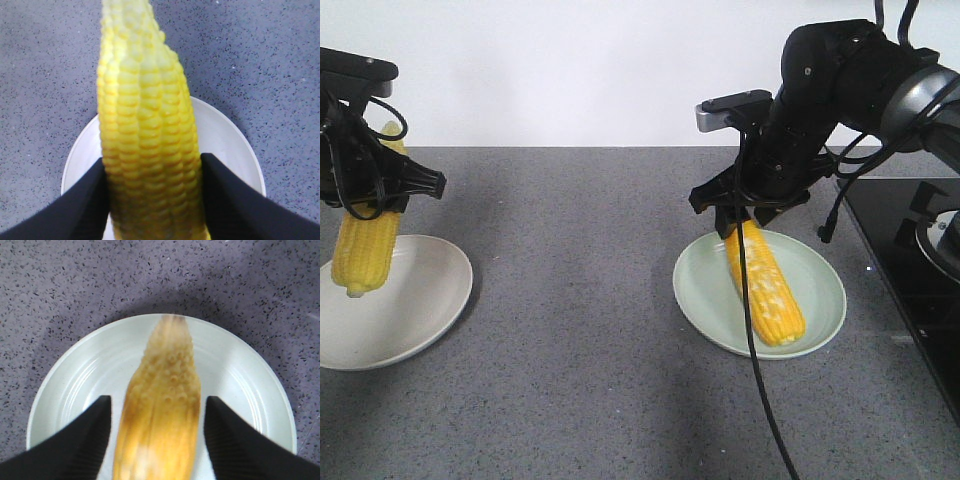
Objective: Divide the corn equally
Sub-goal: 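Lower the left cob onto the cream plate and the right cob onto the green plate, then set both cobs flat on the plates and open both grippers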
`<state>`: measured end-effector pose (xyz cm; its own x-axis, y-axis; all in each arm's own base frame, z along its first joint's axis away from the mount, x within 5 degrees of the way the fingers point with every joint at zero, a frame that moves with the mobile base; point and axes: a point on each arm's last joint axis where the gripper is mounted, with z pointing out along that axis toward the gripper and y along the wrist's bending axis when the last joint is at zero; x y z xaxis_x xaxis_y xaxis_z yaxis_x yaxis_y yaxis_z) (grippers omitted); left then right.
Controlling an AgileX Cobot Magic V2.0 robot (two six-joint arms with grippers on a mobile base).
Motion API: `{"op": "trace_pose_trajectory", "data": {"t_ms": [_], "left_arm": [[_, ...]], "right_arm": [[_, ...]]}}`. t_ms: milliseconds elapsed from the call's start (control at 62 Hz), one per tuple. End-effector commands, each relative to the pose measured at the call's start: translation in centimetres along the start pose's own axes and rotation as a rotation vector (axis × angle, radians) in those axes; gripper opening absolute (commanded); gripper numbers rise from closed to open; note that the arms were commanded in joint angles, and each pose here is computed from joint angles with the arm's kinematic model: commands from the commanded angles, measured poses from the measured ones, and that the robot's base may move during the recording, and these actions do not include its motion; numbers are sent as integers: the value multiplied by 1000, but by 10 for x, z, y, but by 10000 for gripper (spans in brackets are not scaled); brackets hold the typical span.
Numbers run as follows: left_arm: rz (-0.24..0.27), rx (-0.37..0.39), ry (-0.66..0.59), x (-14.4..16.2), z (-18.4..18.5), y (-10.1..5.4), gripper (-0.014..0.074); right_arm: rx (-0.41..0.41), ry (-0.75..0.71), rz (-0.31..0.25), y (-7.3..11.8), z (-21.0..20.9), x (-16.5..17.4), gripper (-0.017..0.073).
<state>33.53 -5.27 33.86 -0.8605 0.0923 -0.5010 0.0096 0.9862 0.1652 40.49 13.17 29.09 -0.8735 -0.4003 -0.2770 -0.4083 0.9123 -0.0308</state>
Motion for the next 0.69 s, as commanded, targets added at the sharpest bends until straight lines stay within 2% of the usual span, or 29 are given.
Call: {"op": "trace_pose_trajectory", "data": {"t_ms": [0, 113, 355, 677], "left_arm": [[-19, 2, -94, -8, -20, 5, -6], [-19, 1, -89, -7, -20, 5, -6], [-1, -37, -53, -7, -10, 7, 0], [-31, -56, 92, -1, 27, 13, 4]], "right_arm": [[15, -57, 19, -3, -33, 3, 513], [35, -55, 36, -4, -33, 3, 554], [43, -54, 41, -5, -33, 3, 552], [83, -50, 25, -8, -33, 4, 552]]}}
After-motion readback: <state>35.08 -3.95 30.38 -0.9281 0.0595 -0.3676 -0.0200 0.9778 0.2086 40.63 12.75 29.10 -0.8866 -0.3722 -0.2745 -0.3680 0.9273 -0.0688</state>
